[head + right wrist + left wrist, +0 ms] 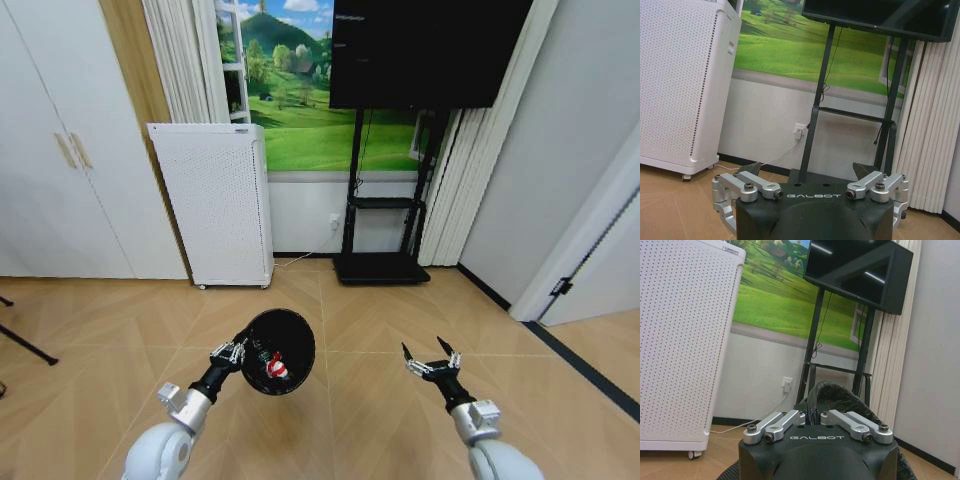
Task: Pick up the trash bin and place the garbage on the floor into it.
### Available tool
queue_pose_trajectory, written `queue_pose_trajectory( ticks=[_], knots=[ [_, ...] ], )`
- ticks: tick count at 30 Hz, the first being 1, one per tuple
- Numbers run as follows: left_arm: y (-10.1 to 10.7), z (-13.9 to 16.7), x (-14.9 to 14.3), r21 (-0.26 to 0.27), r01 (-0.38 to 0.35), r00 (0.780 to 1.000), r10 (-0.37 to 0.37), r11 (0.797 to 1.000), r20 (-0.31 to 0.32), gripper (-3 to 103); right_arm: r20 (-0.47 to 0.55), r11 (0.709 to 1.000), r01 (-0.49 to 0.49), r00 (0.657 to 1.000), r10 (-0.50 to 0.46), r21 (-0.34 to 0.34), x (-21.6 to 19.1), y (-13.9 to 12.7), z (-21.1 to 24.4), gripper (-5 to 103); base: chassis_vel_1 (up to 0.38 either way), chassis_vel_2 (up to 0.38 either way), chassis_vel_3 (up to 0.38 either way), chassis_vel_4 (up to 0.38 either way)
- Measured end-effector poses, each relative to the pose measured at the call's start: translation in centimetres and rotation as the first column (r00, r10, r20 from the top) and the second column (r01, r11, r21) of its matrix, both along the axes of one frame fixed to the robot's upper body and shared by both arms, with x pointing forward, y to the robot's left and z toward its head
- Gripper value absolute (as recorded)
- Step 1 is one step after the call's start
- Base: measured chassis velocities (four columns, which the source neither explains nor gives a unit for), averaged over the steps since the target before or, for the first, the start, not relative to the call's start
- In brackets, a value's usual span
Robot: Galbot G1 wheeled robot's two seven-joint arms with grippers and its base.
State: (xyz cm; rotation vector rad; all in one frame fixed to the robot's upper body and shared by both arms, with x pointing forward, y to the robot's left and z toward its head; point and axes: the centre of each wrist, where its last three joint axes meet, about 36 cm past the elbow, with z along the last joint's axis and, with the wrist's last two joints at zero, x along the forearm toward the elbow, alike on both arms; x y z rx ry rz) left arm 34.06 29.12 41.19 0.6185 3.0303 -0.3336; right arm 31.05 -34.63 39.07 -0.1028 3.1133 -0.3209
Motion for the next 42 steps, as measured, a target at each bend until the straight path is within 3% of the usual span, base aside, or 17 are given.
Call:
queue_pose_trajectory(
  ticks=[14,19,20,21,23,24,26,27,29,30,32,37,40,42],
  knots=[
    [0.5,-0.6,-0.4,-0.005,-0.023,1.000,0.023,1.000,-0.006,7,0.008,1.000,-0.003,1.000,0.003,-0.001,0.1,0.1,-0.2,100,0.000,0.000,0.000,0.000],
    [1.3,-1.5,-0.9,-0.035,-0.110,0.994,0.110,0.993,-0.022,7,0.009,1.000,-0.001,1.000,0.001,-0.003,0.1,-0.1,-0.2,100,0.000,0.000,0.000,0.000],
    [1.7,-1.6,-0.7,-0.052,-0.173,0.985,0.172,0.984,-0.030,7,0.009,1.000,-0.001,1.000,0.001,-0.004,0.1,-0.1,-0.2,100,0.000,0.000,0.000,0.000],
    [1.7,-1.6,-0.7,-0.052,-0.173,0.985,0.172,0.984,-0.030,7,0.009,1.000,-0.001,1.000,0.001,-0.004,0.1,-0.1,-0.2,100,0.000,0.000,0.000,0.000],
    [2.8,-1.6,-0.3,-0.073,-0.288,0.957,0.286,0.955,-0.043,7,0.009,1.000,-0.001,1.000,0.002,-0.005,0.1,-0.2,-0.3,100,0.000,0.000,0.000,0.000],
    [2.8,-1.6,-0.3,-0.073,-0.288,0.957,0.286,0.955,-0.043,7,0.009,1.000,-0.001,1.000,0.002,-0.005,0.1,-0.2,-0.3,100,0.000,0.000,0.000,0.000],
    [4.5,-1.6,0.7,-0.086,-0.410,0.911,0.406,0.908,-0.068,7,0.010,1.000,-0.002,1.000,0.002,-0.007,0.1,-0.3,-0.3,100,0.000,0.000,0.000,0.000],
    [4.5,-1.6,0.7,-0.086,-0.410,0.911,0.406,0.908,-0.068,7,0.010,1.000,-0.002,1.000,0.002,-0.007,0.1,-0.3,-0.3,100,0.000,0.000,0.000,0.000],
    [6.4,-1.7,2.0,-0.101,-0.484,0.874,0.476,0.869,-0.098,7,0.011,1.000,-0.004,1.000,0.004,-0.009,0.2,-0.5,-0.4,100,0.000,0.000,0.000,0.000],
    [6.4,-1.7,2.0,-0.101,-0.484,0.874,0.476,0.869,-0.098,7,0.011,1.000,-0.004,1.000,0.004,-0.009,0.2,-0.5,-0.4,100,0.000,0.000,0.000,0.000],
    [8.1,-1.8,3.7,-0.134,-0.529,0.847,0.511,0.838,-0.146,7,0.011,1.000,-0.008,1.000,0.008,-0.009,0.4,-0.5,-0.5,100,0.000,0.000,0.000,0.000],
    [9.6,-2.2,5.6,-0.168,-0.545,0.835,0.515,0.821,-0.194,7,0.012,1.000,-0.013,1.000,0.013,-0.008,0.6,-0.6,-0.6,100,0.000,0.000,0.000,0.000],
    [12.0,-3.2,8.0,-0.215,-0.518,0.852,0.475,0.828,-0.221,7,0.012,1.000,-0.020,1.000,0.020,-0.005,0.7,-1.0,-0.7,100,0.000,0.000,0.000,0.000],
    [12.5,-3.4,8.7,-0.228,-0.510,0.857,0.466,0.829,-0.222,7,0.012,1.000,-0.021,1.000,0.021,-0.008,0.7,-1.2,-0.7,100,0.000,0.000,0.000,0.000]
  ],
)
